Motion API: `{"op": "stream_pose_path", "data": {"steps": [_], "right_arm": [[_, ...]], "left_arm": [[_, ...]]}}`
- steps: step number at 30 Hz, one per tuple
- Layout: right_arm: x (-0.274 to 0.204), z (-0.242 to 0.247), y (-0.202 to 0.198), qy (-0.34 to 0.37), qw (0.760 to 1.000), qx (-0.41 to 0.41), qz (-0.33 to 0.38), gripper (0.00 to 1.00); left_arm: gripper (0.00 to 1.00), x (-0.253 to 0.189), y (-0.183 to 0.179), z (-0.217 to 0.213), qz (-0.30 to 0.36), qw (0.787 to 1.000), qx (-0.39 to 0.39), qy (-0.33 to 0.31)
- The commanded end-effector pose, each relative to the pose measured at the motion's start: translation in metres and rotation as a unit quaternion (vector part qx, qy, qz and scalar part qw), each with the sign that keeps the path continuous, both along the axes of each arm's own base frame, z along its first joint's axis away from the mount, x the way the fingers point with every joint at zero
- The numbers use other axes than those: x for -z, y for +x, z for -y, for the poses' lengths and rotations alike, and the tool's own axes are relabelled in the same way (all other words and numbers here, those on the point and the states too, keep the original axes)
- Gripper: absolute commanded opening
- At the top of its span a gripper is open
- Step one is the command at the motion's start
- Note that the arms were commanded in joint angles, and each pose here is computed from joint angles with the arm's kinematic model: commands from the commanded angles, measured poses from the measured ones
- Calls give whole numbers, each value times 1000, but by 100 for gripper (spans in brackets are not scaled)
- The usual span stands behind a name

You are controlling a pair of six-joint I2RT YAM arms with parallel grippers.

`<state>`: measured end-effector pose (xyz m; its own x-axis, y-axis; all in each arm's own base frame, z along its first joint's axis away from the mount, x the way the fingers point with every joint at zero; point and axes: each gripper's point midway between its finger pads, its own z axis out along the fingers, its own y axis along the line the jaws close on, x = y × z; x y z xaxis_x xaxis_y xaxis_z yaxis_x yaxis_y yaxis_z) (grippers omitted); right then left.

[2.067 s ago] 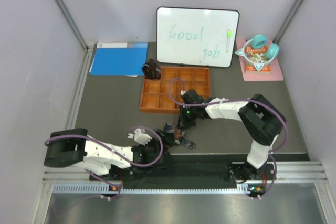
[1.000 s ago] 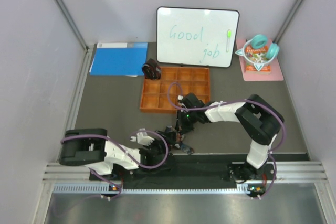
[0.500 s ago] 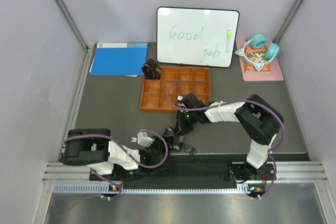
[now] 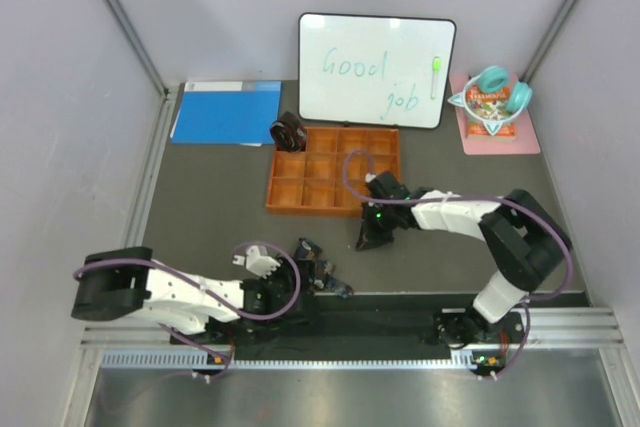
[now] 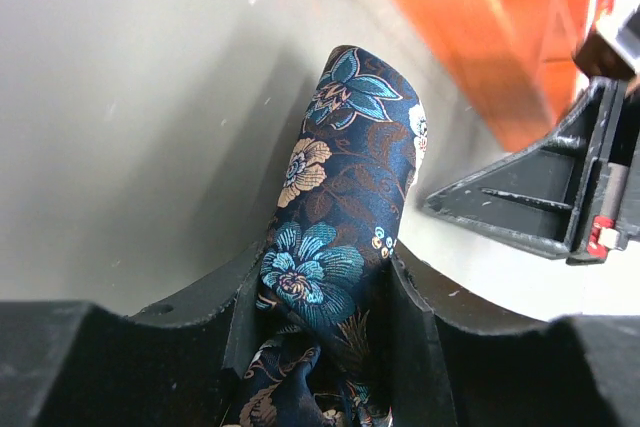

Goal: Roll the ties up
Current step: Pick up the tie at the center of the board.

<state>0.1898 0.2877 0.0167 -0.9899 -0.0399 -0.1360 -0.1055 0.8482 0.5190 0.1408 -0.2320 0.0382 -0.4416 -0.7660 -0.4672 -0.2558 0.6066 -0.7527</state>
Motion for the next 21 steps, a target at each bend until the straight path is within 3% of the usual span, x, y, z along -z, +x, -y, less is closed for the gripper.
{"op": "stream_pose_path", "data": {"steps": [1, 11, 15, 21], "right_arm": [[-17, 52, 25, -59, 993, 78, 60, 0], [-23, 96, 17, -64, 973, 178, 130, 0], [-21, 112, 8, -64, 967, 197, 149, 0], [-13, 120, -2, -47, 965, 203, 160, 0]], "left_arm": [[0, -41, 13, -16, 35, 998, -46, -15], [0, -131, 36, -16, 126, 990, -47, 33], [0, -160, 46, -11, 157, 984, -35, 80], [0, -202, 73, -2, 186, 978, -27, 89]]}}
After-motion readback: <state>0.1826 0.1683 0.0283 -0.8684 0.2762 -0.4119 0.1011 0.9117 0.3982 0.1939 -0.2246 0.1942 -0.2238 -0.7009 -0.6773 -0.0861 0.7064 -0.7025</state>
